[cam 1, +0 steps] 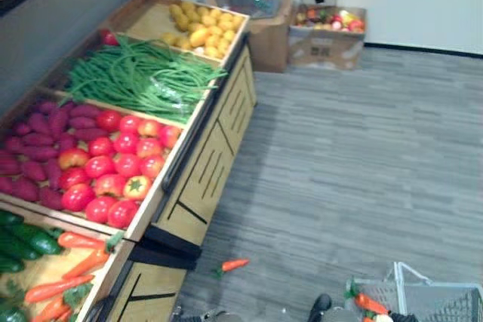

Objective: Pick vegetable in the basket

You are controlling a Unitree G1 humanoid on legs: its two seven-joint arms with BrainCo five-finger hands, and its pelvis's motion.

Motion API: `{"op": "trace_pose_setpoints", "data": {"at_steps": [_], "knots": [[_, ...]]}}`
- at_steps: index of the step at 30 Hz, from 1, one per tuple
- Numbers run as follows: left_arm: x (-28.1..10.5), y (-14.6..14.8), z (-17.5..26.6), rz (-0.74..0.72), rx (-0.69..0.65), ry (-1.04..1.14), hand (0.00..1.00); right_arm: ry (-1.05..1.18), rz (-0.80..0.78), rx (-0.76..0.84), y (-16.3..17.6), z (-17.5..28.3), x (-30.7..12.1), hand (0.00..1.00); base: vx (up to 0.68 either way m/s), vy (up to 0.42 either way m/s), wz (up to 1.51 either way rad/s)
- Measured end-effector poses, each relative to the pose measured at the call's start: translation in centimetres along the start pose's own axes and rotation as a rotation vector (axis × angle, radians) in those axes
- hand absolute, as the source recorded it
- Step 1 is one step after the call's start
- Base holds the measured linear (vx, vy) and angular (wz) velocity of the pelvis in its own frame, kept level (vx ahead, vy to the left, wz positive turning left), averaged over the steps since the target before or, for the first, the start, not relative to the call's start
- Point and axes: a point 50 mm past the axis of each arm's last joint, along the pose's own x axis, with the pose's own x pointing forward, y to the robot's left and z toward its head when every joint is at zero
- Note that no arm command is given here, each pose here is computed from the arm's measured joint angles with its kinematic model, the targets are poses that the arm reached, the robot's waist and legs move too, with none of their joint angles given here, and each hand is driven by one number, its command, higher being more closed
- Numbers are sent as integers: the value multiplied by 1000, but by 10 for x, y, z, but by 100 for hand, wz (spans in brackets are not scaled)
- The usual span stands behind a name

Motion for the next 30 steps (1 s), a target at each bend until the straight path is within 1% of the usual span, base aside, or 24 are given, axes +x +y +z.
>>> {"op": "trace_pose_setpoints", "data": {"at_steps": [3,5,13,16,18,21,24,27,30], "knots": [[-1,-1,-2,0,-4,6,0,-18,-8,18,-2,8,2,100,91,55,10],[0,4,-1,9,9,1,0,-36,-3,26,1,14,3,100,57,99,-3],[1,4,-1,-12,8,-2,0,-51,21,17,9,11,0,100,21,129,-7],[1,4,-3,-15,-15,8,0,-32,26,87,11,5,-3,100,-42,95,-27],[0,4,-6,-26,-66,26,0,-2,24,174,11,-3,-5,100,-79,97,-40],[0,2,-9,-38,-75,40,0,59,5,280,9,-22,-10,100,-96,83,-33],[-2,3,-17,-44,-100,73,0,143,9,348,12,-49,-19,100,-61,43,-32],[-3,2,-21,-61,-114,91,0,198,18,381,13,-68,-26,100,-31,7,-26],[-3,2,-26,-57,-175,123,0,275,22,449,15,-87,-34,100,-11,-8,-25]]}}
